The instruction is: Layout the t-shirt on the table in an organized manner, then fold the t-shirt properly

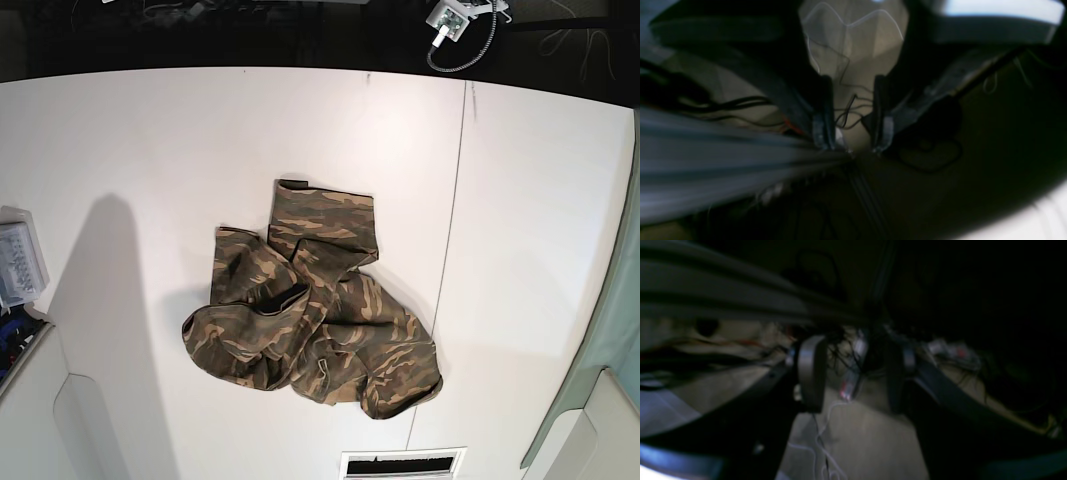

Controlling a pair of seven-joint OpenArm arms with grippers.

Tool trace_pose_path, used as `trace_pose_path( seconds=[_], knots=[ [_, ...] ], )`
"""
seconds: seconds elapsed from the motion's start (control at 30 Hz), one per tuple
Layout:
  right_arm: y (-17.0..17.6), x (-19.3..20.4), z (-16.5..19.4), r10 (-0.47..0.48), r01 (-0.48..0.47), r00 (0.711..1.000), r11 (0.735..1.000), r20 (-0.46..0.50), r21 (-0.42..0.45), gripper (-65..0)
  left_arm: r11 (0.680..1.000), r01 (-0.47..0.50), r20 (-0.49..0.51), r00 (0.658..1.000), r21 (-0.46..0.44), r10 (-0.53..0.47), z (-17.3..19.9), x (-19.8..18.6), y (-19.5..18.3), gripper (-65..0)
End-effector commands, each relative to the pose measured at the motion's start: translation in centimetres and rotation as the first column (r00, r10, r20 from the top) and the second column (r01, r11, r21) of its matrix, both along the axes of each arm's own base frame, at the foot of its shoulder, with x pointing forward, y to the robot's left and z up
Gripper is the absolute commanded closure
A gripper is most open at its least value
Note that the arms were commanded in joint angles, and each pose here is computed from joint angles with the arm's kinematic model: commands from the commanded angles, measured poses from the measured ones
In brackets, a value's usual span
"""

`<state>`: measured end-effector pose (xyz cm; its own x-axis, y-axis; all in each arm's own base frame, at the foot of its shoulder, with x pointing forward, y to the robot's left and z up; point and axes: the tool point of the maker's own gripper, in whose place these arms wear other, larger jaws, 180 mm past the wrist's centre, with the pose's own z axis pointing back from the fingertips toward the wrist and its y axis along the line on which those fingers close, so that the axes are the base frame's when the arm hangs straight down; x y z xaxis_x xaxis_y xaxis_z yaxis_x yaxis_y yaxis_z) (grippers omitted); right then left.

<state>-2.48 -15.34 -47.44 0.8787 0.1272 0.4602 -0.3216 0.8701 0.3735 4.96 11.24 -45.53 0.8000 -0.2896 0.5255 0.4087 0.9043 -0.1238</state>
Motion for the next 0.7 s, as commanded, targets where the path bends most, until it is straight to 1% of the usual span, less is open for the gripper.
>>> trace_pose_path(
  seconds=[0.0,0.1,0.2,0.33,0.43,0.47,0.53,0.6,0.67],
  knots=[
    [0.4,1.0,1.6,-0.009,0.007,0.999,0.999,0.050,0.034,-28.2,1.000,-0.011,0.024,1.000,-0.015,0.012,1.2,0.6,0.1,-22.7],
    [1.7,4.0,4.6,-0.014,0.002,0.988,0.997,0.153,0.079,-28.2,0.999,-0.035,0.060,0.998,-0.028,0.037,3.3,2.4,0.3,-22.7],
    [2.6,7.3,7.5,-0.021,-0.006,0.967,0.994,0.255,0.105,-28.2,0.999,-0.019,0.125,0.992,-0.038,0.023,5.4,4.1,0.4,-22.7],
    [3.1,11.4,10.1,-0.014,-0.026,0.924,0.995,0.382,0.099,-28.2,0.999,0.032,0.201,0.979,-0.022,-0.027,7.3,5.6,0.7,-22.8],
    [3.3,14.8,11.0,-0.018,-0.031,0.887,0.995,0.462,0.097,-28.2,1.000,0.013,0.257,0.966,0.019,-0.017,8.0,7.5,2.2,-22.8],
    [3.2,15.9,11.1,-0.016,-0.028,0.878,0.996,0.478,0.084,-28.2,0.999,0.002,0.274,0.962,0.034,-0.011,8.1,8.3,2.7,-22.8],
    [3.1,18.0,11.0,-0.032,0.001,0.868,0.998,0.495,0.062,-28.2,0.998,-0.022,0.308,0.951,0.057,0.003,8.4,9.9,3.8,-22.8],
    [2.8,20.2,10.8,-0.068,0.050,0.859,0.998,0.507,0.050,-28.2,0.998,-0.026,0.339,0.941,0.053,0.007,8.6,11.7,4.3,-22.8],
    [2.6,22.4,10.9,-0.125,0.106,0.837,0.992,0.533,0.066,-28.2,0.999,-0.028,0.362,0.932,0.040,0.011,8.6,13.6,4.4,-22.8]
  ],
)
